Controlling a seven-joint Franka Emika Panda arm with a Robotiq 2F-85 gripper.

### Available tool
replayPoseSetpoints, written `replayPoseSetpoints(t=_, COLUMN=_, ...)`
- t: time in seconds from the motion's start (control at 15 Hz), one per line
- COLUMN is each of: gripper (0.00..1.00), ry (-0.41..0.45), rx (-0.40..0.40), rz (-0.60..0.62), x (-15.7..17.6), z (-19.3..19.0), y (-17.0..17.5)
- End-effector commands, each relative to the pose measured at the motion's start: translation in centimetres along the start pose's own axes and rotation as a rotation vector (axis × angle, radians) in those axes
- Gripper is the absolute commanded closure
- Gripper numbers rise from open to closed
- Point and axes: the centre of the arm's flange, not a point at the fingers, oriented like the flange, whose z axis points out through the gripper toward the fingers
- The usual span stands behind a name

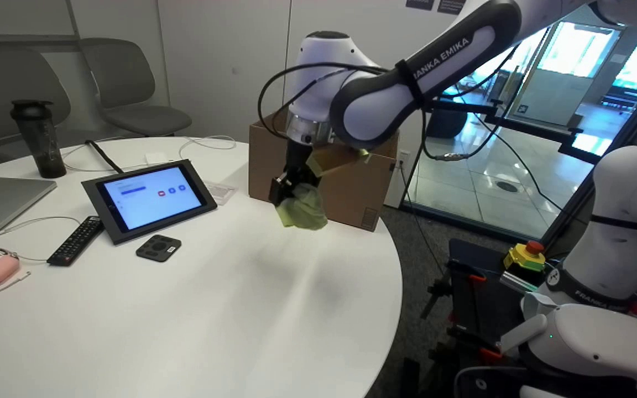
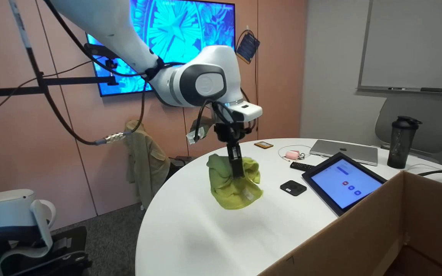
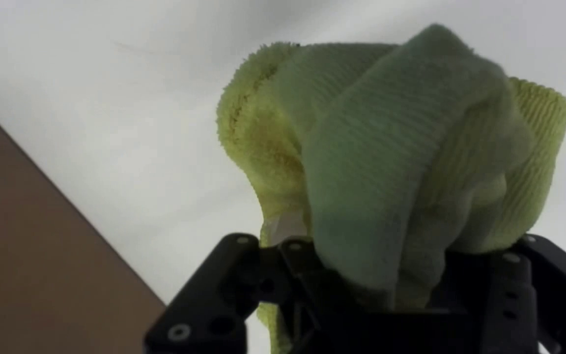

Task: Put the black marker on the green towel, fold the towel twice and place it inside the box

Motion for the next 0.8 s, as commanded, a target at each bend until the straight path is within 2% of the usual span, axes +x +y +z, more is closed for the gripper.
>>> replayPoseSetpoints(t=0.0, gripper=0.99, ry=0.105, rx=0.015, rz=0.074, x=3.9, z=-4.7, y=4.3)
replayPoseSetpoints(t=0.33, gripper=0.98, ry=0.280, rx=0.014, rz=0.239, x=10.1, z=-8.1, y=10.7)
replayPoseSetpoints(t=0.73, gripper=0.98, ry=0.458, rx=0.003, rz=0.489, x=14.9, z=-9.3, y=16.3)
